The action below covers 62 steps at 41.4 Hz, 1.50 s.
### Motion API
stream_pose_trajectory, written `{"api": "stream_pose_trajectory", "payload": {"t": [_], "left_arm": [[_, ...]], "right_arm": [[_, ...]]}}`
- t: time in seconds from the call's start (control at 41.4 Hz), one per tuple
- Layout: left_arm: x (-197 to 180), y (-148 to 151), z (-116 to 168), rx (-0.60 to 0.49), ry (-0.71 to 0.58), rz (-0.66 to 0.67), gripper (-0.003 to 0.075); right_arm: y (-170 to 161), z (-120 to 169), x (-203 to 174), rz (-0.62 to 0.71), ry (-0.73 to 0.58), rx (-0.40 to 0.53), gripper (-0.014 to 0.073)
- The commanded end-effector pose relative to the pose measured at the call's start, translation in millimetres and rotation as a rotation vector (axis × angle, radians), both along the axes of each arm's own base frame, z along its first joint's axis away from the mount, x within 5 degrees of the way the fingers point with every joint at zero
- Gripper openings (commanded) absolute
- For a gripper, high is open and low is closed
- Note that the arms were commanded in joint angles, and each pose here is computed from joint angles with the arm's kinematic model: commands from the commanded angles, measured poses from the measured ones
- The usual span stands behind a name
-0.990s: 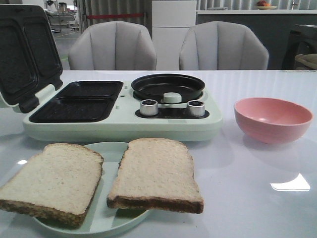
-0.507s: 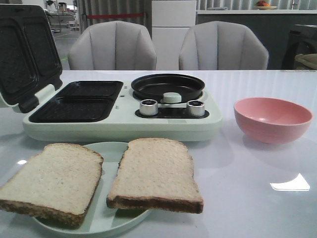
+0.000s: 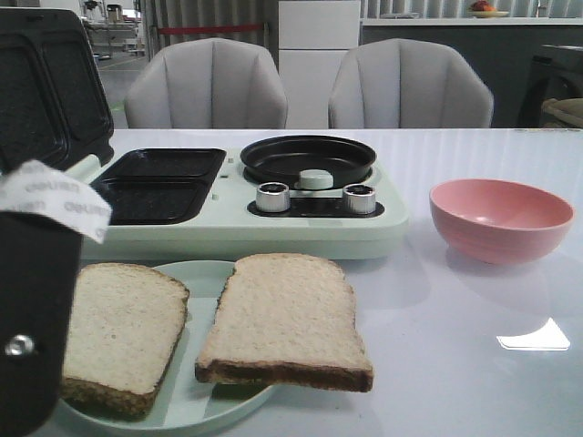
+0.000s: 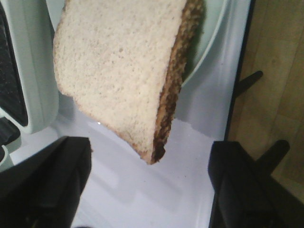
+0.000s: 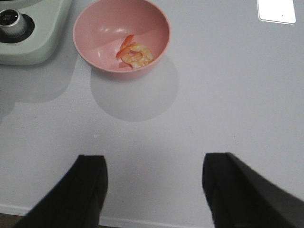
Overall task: Make breakfast with bread and shrimp
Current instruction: 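Grasp the bread slice nearest the left gripper and lift it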
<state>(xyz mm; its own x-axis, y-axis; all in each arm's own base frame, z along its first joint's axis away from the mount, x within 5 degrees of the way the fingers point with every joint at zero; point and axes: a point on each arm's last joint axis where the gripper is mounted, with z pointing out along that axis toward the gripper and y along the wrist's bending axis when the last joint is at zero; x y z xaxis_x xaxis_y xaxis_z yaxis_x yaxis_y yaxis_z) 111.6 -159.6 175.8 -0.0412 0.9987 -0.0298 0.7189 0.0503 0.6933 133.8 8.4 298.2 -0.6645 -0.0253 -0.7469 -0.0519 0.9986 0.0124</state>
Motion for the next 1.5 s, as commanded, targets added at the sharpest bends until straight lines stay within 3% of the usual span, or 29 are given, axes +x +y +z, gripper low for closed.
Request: {"api": "stream_pose_trajectory", "payload": {"t": [0.0, 0.29, 0.58, 0.966, 1.256, 1.353, 1.474], "left_arm": [[6.4, -8.8, 5.6, -0.014, -0.089, -0.024, 0.0564], [11.5, -14.3, -7.5, 0.033, -0.112, -0.023, 0.0563], [29.1, -5.3, -12.0, 0.007, -0.107, 0.076, 0.053], [31.5, -11.0, -13.1, -0.023, -0.093, -0.005, 0.053], [40.3, -6.9, -25.1, 0.037, -0.078, 0.025, 0.0529], [40.3, -6.9, -26.0, 0.041, -0.076, 0.025, 0.0494], [40.2, -6.6, -26.1, 0.039, -0.074, 0.032, 0.0386]], "right_arm": [[0.0, 14.9, 4.5, 0.009, -0.096, -0.013, 0.0549], [0.0, 14.9, 4.5, 0.009, -0.096, -0.013, 0.0549], [0.0, 14.9, 4.5, 0.009, -0.096, -0.013, 0.0549], [0.0, 14.9, 4.5, 0.009, -0.096, -0.013, 0.0549], [0.0, 14.9, 4.5, 0.009, -0.096, -0.013, 0.0549], [0.0, 14.9, 4.5, 0.009, -0.096, -0.013, 0.0549], [0.0, 14.9, 4.5, 0.009, -0.096, -0.013, 0.0549]]}}
